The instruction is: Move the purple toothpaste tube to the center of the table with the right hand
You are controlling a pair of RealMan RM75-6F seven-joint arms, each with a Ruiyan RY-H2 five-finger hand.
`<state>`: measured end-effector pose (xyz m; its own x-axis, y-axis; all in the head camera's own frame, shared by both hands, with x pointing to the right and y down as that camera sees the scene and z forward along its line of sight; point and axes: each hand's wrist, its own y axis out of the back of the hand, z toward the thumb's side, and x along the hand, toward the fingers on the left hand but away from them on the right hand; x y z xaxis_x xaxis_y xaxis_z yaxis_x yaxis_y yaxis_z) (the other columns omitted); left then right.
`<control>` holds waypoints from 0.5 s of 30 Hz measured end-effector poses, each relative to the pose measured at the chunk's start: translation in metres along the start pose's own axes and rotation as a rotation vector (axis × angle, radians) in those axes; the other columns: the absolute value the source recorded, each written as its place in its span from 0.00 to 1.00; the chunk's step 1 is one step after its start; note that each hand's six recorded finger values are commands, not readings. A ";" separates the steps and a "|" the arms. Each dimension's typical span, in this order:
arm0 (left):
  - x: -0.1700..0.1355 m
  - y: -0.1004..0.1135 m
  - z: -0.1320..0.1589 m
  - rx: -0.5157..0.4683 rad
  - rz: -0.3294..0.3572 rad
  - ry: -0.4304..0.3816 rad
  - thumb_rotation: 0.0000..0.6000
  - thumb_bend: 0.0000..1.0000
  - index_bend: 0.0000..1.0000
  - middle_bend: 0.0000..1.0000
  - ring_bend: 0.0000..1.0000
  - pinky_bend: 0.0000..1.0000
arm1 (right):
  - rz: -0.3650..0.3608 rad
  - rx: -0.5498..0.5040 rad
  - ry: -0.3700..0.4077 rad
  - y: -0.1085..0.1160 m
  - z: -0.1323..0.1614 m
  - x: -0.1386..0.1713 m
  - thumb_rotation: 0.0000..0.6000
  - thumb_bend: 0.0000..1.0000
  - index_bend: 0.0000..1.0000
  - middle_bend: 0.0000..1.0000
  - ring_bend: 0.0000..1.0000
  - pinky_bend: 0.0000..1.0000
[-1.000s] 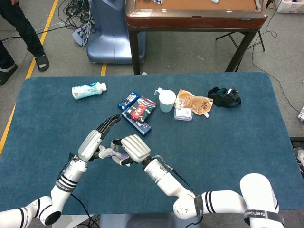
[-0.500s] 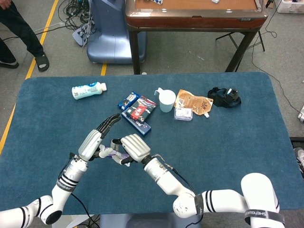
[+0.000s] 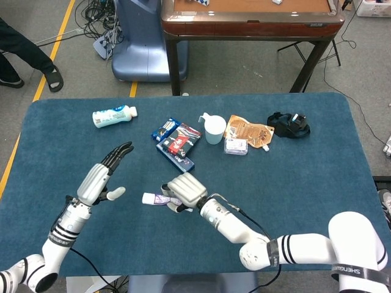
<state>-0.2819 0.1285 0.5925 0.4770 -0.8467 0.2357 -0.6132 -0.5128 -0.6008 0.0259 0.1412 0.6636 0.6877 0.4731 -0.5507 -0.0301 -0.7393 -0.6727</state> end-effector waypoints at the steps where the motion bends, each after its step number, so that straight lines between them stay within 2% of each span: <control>1: -0.003 0.004 -0.003 0.013 -0.002 0.010 0.00 0.00 0.00 0.00 0.00 0.06 | 0.019 0.031 -0.010 -0.002 -0.004 0.002 1.00 0.83 0.80 0.65 0.59 0.46; 6: -0.027 0.020 -0.021 0.073 -0.011 0.084 0.00 0.00 0.00 0.00 0.00 0.06 | 0.127 0.160 -0.081 -0.019 -0.026 0.012 1.00 0.63 0.63 0.54 0.47 0.41; 11: -0.045 0.029 -0.037 0.104 -0.019 0.148 0.00 0.00 0.00 0.00 0.00 0.06 | 0.178 0.224 -0.126 -0.028 -0.039 0.019 1.00 0.47 0.47 0.44 0.38 0.38; 15: -0.055 0.033 -0.044 0.122 -0.016 0.178 0.00 0.00 0.00 0.00 0.00 0.06 | 0.181 0.242 -0.143 -0.028 -0.043 0.021 1.00 0.31 0.19 0.27 0.25 0.33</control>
<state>-0.3564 0.1517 0.5931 0.3608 -0.8558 0.3708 -0.5208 -0.5147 -0.6811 0.0720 0.1517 0.6922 0.5475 0.4198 -0.7239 -0.3254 -0.6901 -0.6464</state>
